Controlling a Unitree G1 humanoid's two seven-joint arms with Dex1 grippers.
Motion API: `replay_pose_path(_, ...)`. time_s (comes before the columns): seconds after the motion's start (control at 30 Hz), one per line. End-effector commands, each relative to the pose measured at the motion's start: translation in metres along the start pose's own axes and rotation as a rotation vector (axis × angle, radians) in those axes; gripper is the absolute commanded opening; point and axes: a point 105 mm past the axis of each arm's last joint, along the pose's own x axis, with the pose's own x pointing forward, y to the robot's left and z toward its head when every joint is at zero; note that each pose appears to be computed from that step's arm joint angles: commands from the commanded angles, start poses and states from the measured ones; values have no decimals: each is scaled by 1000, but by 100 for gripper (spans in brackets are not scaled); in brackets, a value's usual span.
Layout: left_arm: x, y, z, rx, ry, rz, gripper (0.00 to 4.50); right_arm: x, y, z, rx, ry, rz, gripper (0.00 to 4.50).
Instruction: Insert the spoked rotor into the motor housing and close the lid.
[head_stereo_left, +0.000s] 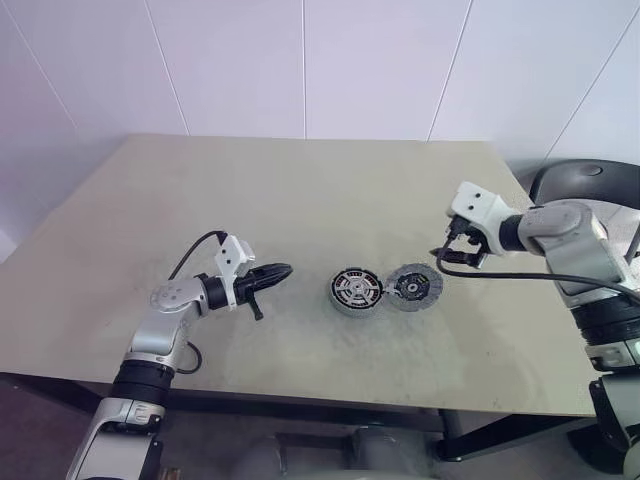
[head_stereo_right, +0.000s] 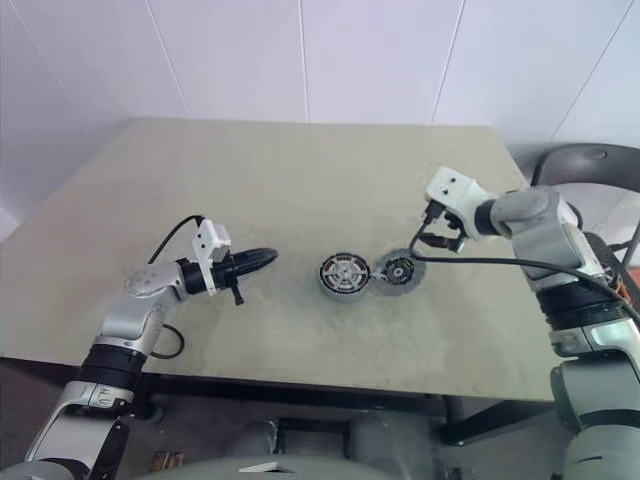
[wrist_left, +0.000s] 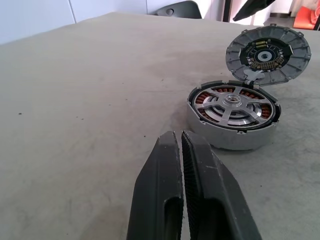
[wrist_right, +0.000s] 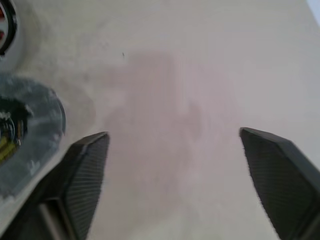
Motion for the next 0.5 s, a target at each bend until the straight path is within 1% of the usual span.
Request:
replay_pose_path(0.03, 1, 4, 17, 44, -40, 2, 24, -15, -13, -12, -30, 45, -43, 321)
replay_pose_path(0.1, 1, 4, 17, 44, -40, 2, 24, -16, -5, -26, -50, 105, 6, 253)
replay_pose_path(0.17, 1, 4, 16, 44, -39, 2, 24, -16, 10, -34, -47, 131, 87, 184)
replay_pose_path(0.27, 1, 4, 16, 46, -39, 4, 24, -15, 27, -32, -33, 122, 174, 76)
replay_pose_path(0.33, 1, 4, 17, 46, -39, 6, 24, -11, 36, -24, -24, 84, 208, 8)
replay_pose_path(0.4, 0, 5, 16, 47, -39, 8, 24, -6, 45, -14, 0, 29, 240, 8)
replay_pose_path(0.5, 0, 5, 16, 45, -38, 9, 24, -2, 48, -10, 13, 9, 233, 8)
